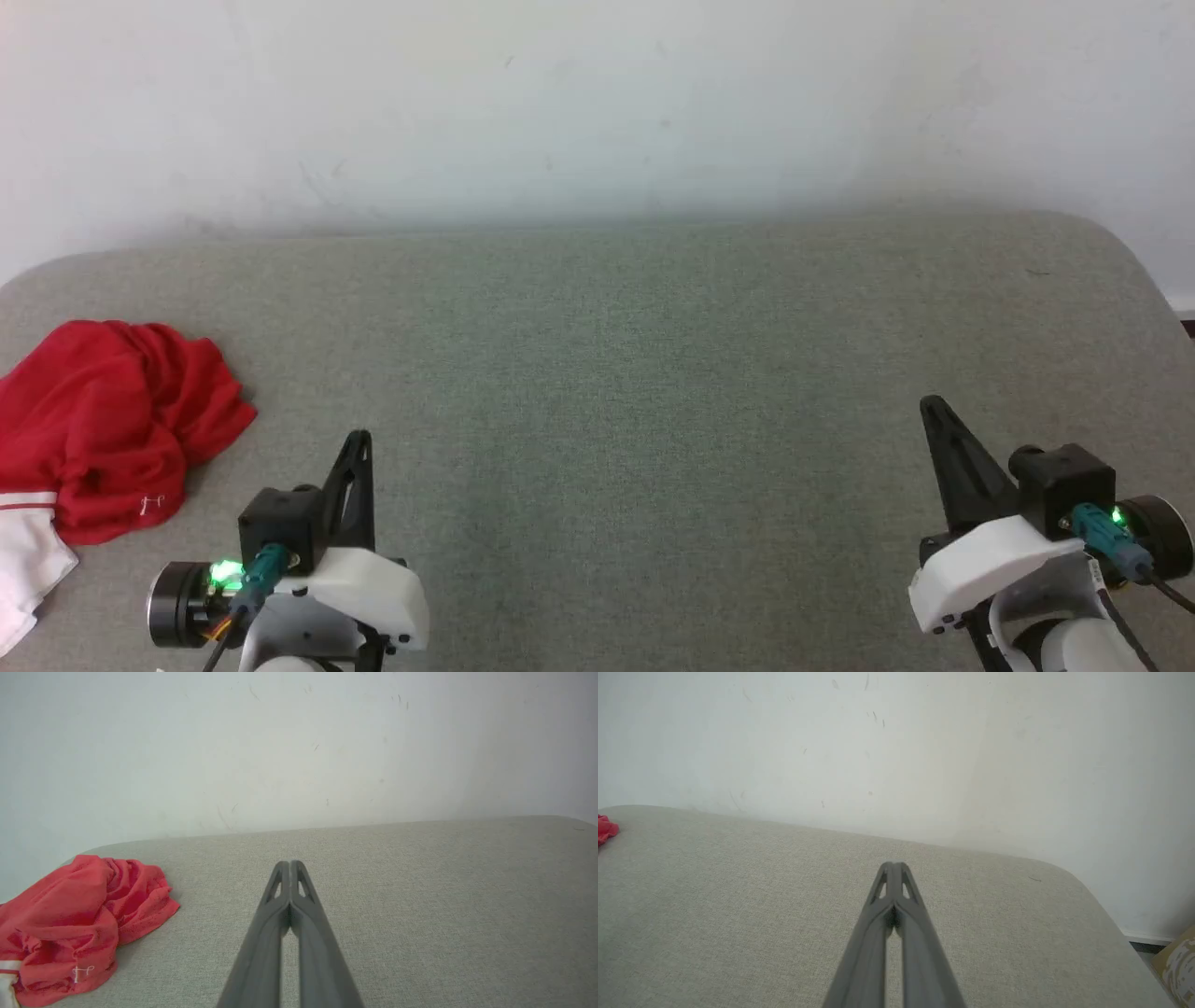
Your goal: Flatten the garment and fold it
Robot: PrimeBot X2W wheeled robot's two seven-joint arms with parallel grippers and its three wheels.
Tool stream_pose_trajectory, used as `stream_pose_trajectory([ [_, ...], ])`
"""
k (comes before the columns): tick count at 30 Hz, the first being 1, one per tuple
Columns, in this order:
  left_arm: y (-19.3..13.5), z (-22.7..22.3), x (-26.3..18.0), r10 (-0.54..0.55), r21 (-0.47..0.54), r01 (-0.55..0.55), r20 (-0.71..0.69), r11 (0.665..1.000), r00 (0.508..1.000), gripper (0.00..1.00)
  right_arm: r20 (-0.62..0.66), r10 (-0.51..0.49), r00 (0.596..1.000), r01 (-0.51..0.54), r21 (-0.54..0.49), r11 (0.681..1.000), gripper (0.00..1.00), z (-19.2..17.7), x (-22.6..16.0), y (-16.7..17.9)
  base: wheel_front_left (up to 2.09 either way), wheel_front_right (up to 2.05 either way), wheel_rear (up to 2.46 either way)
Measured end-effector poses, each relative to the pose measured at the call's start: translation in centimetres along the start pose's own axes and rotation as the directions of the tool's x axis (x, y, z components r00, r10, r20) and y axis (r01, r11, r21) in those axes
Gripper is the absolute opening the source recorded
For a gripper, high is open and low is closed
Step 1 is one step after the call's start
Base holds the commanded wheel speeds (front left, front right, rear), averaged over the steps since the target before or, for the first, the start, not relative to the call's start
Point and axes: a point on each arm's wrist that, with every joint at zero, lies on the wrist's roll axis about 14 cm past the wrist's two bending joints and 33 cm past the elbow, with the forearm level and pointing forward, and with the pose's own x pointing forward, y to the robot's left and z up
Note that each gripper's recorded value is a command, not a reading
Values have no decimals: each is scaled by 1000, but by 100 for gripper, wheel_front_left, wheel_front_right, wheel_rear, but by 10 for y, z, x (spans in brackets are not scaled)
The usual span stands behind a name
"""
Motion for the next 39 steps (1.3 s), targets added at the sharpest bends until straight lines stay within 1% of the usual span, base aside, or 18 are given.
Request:
stream_pose_trajectory([
  [7,0,0,0,0,0,0,0,1000,1000,0,0,0,1000,0,0,1000,0,0,0,0,0,0,0],
  [8,0,0,0,0,0,0,0,1000,1000,100,0,0,1000,0,0,1000,100,0,0,0,0,0,0],
  [18,0,0,0,0,0,0,2,1000,1000,100,-2,-3,1000,3,2,1000,100,-1,0,-1,0,0,0],
  [39,2,7,-3,5,1,-5,47,1000,999,100,23,-46,999,45,33,998,100,-2,-2,-16,0,0,0],
])
